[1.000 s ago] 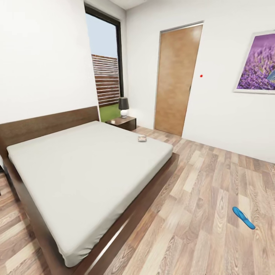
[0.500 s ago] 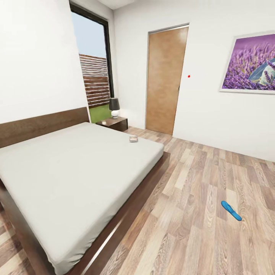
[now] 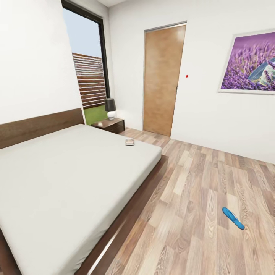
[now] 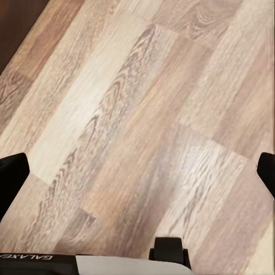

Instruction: In the bedroom, move the book from the bed onto either nightstand, and place the two sandals side by side next to the bed.

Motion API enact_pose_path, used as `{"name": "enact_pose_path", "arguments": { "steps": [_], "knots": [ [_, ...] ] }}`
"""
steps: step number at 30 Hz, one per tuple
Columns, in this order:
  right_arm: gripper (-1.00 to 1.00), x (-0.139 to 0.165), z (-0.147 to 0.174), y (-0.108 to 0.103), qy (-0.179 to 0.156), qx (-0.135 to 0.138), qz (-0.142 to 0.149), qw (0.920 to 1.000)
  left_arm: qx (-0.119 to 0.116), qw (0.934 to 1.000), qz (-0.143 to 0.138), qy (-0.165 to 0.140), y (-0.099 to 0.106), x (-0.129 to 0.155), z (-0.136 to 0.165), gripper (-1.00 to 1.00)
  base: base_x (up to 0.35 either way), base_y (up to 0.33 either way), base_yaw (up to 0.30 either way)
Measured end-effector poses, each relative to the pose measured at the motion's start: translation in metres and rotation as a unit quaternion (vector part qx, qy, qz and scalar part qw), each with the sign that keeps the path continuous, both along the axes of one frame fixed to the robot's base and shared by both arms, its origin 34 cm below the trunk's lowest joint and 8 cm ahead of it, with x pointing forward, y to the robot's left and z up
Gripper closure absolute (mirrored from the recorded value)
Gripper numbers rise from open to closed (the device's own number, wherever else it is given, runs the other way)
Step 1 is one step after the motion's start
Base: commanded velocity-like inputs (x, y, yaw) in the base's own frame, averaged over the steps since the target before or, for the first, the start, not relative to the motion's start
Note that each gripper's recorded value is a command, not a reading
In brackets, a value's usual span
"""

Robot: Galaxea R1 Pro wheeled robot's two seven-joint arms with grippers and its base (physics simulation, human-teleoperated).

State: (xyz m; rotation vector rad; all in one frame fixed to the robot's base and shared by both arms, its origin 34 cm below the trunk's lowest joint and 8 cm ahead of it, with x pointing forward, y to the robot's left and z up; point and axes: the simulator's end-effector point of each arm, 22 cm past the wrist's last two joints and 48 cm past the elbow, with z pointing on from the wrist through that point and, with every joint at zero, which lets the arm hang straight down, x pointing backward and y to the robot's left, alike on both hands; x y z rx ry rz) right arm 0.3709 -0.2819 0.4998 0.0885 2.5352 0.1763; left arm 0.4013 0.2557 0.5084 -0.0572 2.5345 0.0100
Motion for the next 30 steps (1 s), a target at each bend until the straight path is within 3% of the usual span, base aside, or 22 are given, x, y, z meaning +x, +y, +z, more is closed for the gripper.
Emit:
{"name": "enact_pose_path", "arguments": {
  "steps": [23,30],
  "knots": [
    [-1.0,-0.0001,-0.0002,0.0017,0.0,0.001,0.002,1.0,0.0,1.0,0.001,0.0,0.0,0.0001,0.0001,-1.0,0.303,-0.018,-0.019],
    [-1.0,0.0,-0.0003,0.0009,0.0,0.001,0.002,1.0,0.0,1.0,0.0,0.0,-0.0004,0.0002,-0.0002,-1.0,0.069,0.0,-0.196]
  ]
}}
